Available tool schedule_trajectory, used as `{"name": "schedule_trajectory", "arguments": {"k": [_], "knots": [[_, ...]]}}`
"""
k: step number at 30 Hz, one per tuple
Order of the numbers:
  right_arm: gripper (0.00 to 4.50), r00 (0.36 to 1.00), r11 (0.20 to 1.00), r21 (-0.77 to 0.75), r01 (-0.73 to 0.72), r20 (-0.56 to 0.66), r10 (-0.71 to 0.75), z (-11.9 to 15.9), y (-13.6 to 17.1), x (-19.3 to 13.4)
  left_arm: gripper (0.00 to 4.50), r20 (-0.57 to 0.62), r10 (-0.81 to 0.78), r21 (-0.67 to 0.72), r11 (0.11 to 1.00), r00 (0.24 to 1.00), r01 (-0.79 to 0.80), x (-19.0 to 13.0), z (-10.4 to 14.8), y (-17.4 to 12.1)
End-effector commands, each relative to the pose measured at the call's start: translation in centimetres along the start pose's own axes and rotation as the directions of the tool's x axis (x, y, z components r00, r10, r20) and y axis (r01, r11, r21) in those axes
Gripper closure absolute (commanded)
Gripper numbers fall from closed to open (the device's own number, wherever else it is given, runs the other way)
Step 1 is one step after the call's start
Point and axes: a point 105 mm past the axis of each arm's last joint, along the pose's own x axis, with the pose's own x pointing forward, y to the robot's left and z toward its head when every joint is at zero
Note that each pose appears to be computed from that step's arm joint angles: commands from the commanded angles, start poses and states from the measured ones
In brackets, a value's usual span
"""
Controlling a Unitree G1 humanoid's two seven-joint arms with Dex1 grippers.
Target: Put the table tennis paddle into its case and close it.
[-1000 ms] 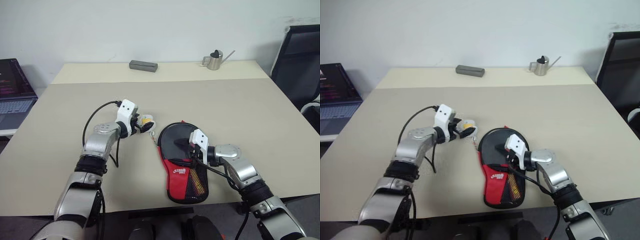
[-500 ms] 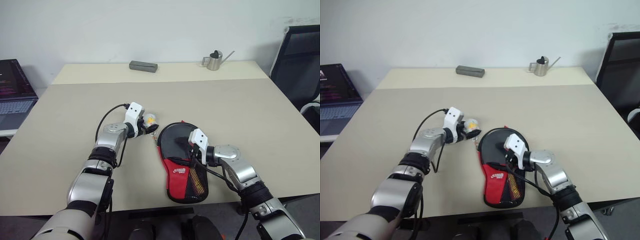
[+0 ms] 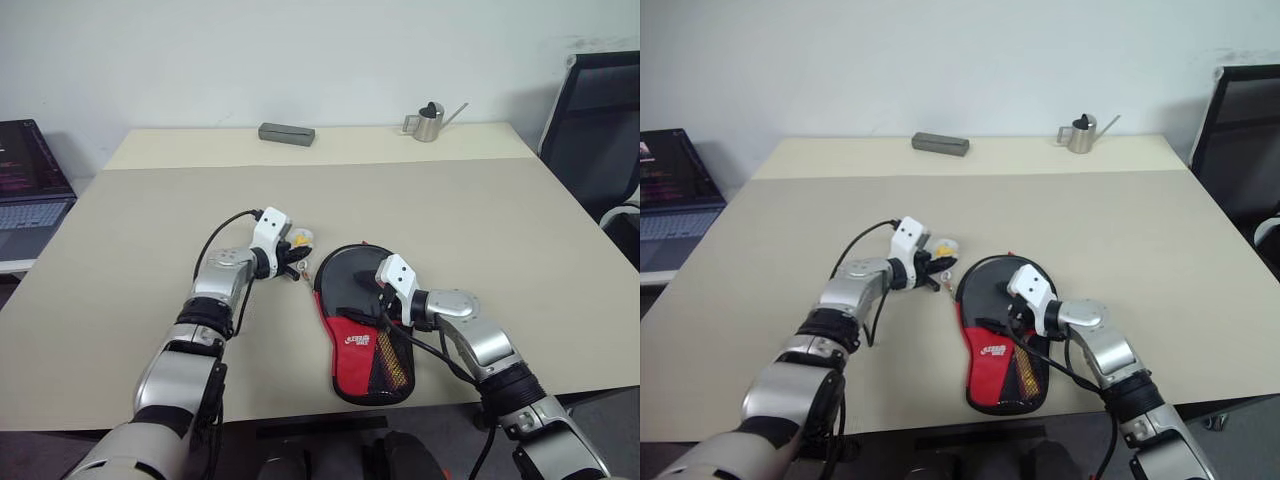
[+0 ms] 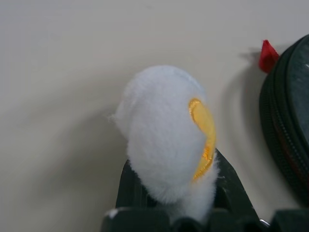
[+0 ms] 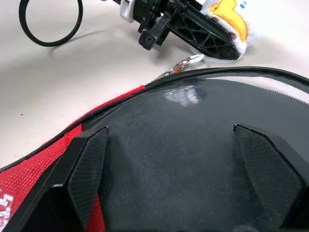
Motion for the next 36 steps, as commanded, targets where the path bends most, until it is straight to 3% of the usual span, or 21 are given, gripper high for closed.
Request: {"name": "schedule_trajectory", "arguments": {"k": [1,9,17,26,36], "knots": [[0.00,0.999,1.000,-0.011,-0.026,-0.046,0.026,-1.1,0.5,-0.4,4.19,0.003,-0.032,0.040,0.999,0.999,0.032,-1.0,0.7,-0.4],[0.00,0.990,1.000,0.005,-0.029,-0.141,0.030,-3.7,1.3,-0.6,4.20,0.031,-0.075,0.088,0.994,0.997,0.072,-2.0,3.2,-1.3],[0.00,0.985,1.000,0.012,-0.003,-0.171,0.005,-4.6,1.9,0.2,4.21,0.045,-0.082,0.167,0.983,0.996,0.073,-0.5,6.0,-1.0],[0.00,0.983,1.000,0.021,-0.006,-0.183,0.010,-5.0,2.2,0.5,4.21,-0.004,-0.070,0.216,0.974,0.998,0.069,2.1,5.3,-1.1],[0.00,0.981,0.999,0.048,0.015,-0.192,-0.005,-5.7,2.4,0.8,4.21,-0.036,0.044,0.249,0.968,0.998,-0.034,2.7,4.6,0.2]]}}
